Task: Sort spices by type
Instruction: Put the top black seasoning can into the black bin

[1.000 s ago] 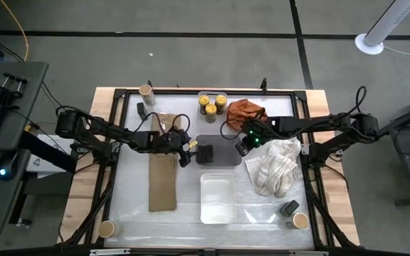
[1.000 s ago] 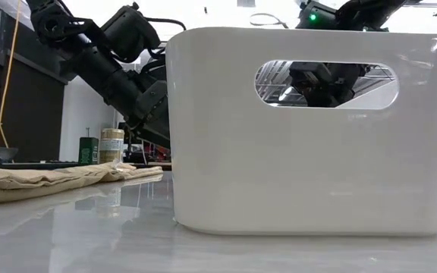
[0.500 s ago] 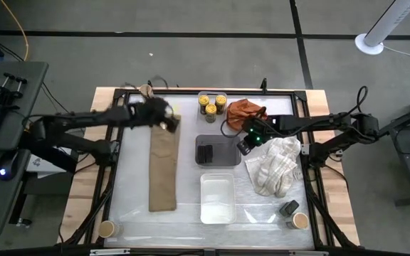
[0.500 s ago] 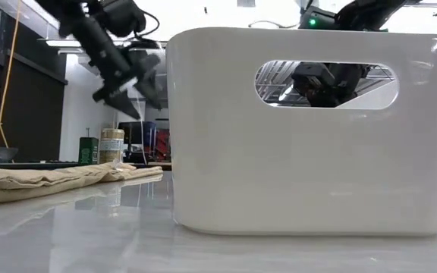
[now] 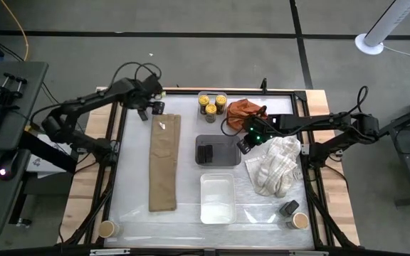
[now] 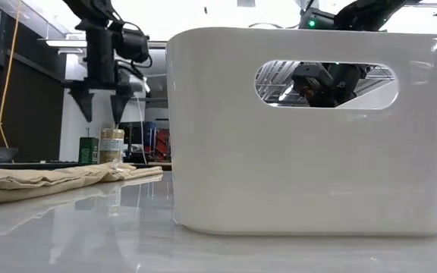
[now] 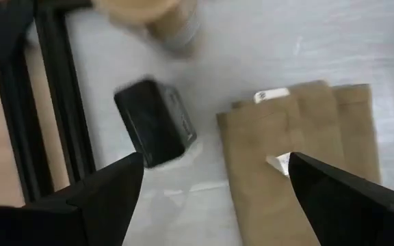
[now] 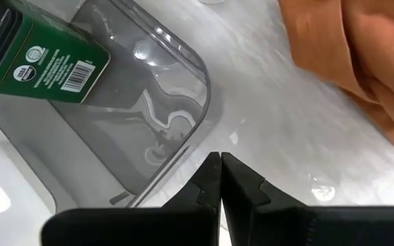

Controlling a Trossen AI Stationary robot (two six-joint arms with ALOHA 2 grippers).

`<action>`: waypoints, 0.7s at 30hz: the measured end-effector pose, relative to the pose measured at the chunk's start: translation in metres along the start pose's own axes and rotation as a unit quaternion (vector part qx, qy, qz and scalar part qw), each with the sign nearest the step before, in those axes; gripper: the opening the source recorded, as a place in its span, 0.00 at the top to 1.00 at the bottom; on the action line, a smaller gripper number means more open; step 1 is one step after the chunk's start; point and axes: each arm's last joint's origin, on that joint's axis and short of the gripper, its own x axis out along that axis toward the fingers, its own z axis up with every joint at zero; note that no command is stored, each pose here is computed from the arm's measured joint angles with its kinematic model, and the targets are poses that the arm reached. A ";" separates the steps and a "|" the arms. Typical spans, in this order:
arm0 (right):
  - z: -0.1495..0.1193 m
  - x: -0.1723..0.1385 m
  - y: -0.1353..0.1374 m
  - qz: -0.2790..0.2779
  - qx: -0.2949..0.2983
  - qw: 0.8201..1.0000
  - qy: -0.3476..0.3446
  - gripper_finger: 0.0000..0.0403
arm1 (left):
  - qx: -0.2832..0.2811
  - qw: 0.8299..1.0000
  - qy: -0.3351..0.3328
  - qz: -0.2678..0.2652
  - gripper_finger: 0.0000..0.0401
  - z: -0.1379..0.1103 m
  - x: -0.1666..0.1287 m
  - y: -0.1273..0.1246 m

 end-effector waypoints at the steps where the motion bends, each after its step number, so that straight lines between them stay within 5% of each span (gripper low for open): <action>1: 0.000 0.000 0.000 -0.001 -0.001 1.000 -0.001 1.00 | -0.014 1.000 -0.002 0.004 0.13 -0.005 0.004 0.000; 9: 0.000 0.000 0.000 -0.008 -0.017 1.000 -0.006 1.00 | -0.150 0.985 -0.073 0.047 0.13 -0.020 0.028 0.006; 21: 0.000 0.000 0.000 -0.008 -0.022 1.000 -0.006 1.00 | -0.243 0.959 -0.126 0.073 0.13 -0.031 0.059 0.013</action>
